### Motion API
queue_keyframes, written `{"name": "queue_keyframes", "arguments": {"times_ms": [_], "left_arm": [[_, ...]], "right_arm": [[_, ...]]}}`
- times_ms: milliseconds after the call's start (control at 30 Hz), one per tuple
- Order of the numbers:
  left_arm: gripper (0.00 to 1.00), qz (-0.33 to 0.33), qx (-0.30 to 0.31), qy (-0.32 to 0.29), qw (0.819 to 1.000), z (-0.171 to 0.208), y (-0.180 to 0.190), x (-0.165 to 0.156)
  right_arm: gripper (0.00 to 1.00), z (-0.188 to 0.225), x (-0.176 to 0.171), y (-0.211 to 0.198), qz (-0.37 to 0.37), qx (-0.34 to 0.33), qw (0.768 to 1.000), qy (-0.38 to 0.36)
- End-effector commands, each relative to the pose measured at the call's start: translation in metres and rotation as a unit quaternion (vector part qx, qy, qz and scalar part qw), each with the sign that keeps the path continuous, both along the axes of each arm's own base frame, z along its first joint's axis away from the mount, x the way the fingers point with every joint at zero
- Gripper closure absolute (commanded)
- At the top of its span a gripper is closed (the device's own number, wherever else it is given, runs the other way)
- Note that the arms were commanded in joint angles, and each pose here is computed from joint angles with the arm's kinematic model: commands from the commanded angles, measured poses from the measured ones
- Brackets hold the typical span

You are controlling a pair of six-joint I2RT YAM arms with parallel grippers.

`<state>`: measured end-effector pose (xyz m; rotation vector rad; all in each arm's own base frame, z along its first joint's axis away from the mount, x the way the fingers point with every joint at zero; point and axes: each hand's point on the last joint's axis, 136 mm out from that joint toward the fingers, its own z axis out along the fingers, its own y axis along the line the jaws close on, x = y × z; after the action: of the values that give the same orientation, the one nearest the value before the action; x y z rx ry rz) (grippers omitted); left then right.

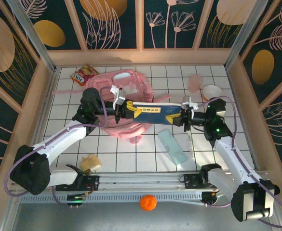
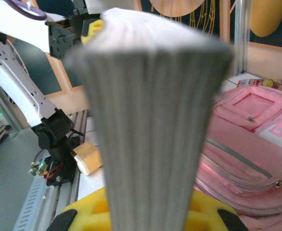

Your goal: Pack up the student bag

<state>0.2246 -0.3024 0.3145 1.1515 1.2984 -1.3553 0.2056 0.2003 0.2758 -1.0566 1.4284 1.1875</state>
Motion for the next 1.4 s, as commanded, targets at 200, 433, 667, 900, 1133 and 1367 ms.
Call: {"name": "queue_keyframes", "arguments": {"times_ms": [200, 433, 667, 900, 1133, 1367], "left_arm": [[0.35, 0.215, 0.193, -0.119, 0.950, -0.060, 0.039, 0.056], [0.33, 0.281, 0.385, -0.146, 0.867, -0.143, 0.082, 0.092], [0.29, 0.228, 0.436, -0.084, 0.866, -0.190, 0.070, 0.100], [0.27, 0.261, 0.451, -0.084, 0.850, -0.204, 0.072, 0.123], [0.32, 0.279, 0.458, -0.074, 0.841, -0.215, 0.069, 0.140], [1.00, 0.333, 0.390, -0.093, 0.853, -0.152, 0.065, 0.150]], "right_arm": [[1.00, 0.006, 0.043, -0.075, -0.195, 0.028, 0.979, 0.043], [1.00, -0.008, 0.050, -0.093, -0.294, 0.051, 0.950, 0.096], [1.00, -0.015, 0.036, -0.090, -0.292, 0.031, 0.951, 0.093], [1.00, -0.015, 0.028, -0.086, -0.281, 0.024, 0.955, 0.090], [1.00, -0.022, 0.024, -0.082, -0.271, 0.025, 0.957, 0.103], [1.00, -0.026, 0.029, -0.090, -0.315, 0.048, 0.934, 0.158]]}}
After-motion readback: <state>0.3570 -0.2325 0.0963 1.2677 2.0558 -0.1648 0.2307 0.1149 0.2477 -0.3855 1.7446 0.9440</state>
